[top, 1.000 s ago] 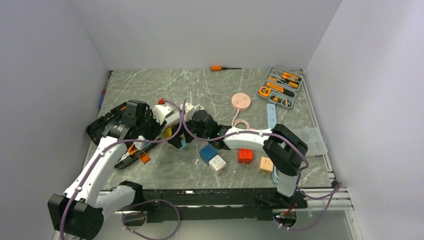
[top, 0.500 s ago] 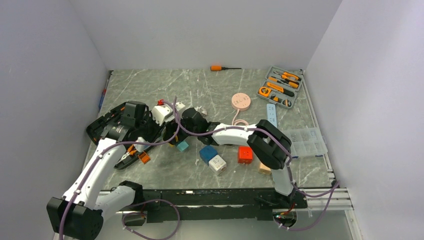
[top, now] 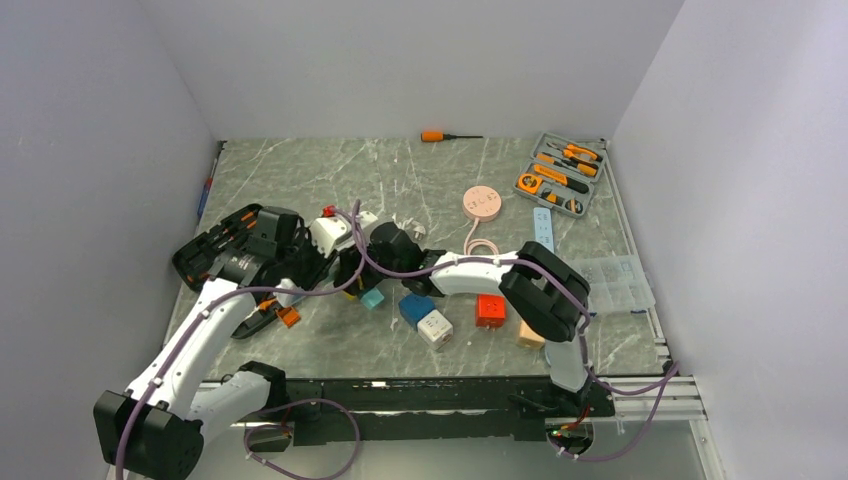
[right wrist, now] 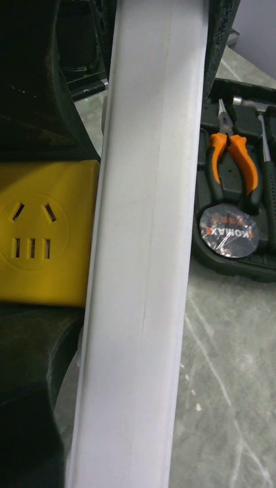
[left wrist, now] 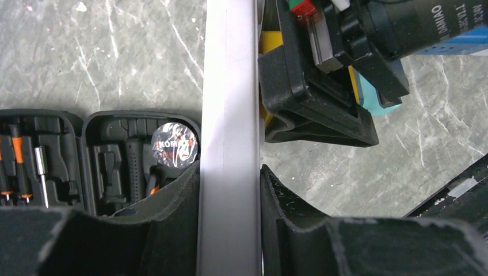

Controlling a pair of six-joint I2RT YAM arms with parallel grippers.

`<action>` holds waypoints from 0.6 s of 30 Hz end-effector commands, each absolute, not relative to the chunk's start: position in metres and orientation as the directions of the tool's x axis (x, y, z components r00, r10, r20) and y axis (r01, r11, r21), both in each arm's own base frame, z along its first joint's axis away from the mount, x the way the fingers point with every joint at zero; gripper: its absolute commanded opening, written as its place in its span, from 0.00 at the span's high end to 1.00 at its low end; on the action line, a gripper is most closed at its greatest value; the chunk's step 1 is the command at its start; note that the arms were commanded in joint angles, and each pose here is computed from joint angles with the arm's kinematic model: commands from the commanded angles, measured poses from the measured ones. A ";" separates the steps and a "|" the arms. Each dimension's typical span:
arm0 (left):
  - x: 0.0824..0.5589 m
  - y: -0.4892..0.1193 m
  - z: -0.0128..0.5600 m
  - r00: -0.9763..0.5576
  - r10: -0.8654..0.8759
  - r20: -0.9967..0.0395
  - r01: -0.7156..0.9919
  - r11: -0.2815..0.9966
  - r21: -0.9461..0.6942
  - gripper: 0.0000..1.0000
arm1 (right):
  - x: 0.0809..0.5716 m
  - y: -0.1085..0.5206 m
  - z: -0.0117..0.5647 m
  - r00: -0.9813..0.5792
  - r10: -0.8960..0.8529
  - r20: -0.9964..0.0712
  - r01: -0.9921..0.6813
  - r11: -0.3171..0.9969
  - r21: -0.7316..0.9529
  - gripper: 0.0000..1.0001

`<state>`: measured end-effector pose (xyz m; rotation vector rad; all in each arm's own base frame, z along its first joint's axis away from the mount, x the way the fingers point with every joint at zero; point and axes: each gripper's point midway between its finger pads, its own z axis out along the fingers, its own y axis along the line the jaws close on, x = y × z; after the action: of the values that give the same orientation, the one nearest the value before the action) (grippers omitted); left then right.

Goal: Pull the plug off the socket
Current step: Remove the plug from the socket, then place the plug at the center of the board.

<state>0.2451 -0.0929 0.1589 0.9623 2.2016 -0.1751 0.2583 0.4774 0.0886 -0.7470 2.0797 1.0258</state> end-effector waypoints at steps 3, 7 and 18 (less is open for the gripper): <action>0.292 -0.065 0.193 -0.332 0.643 -0.690 0.542 0.729 0.418 1.00 | 0.244 0.445 0.086 -0.632 -0.217 -0.744 -0.704 0.560 0.436 0.83; 0.304 -0.049 0.189 -0.371 0.661 -0.652 0.462 0.740 0.488 1.00 | 0.239 0.433 0.077 -0.645 -0.235 -0.727 -0.685 0.600 0.413 0.83; 0.311 -0.048 0.183 -0.379 0.688 -0.619 0.444 0.722 0.531 1.00 | 0.228 0.423 0.072 -0.671 -0.222 -0.707 -0.649 0.637 0.416 0.82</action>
<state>0.2932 -0.0430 0.1545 0.9092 2.1443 0.3220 0.2268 0.4150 0.0376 -0.7208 2.3120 0.8393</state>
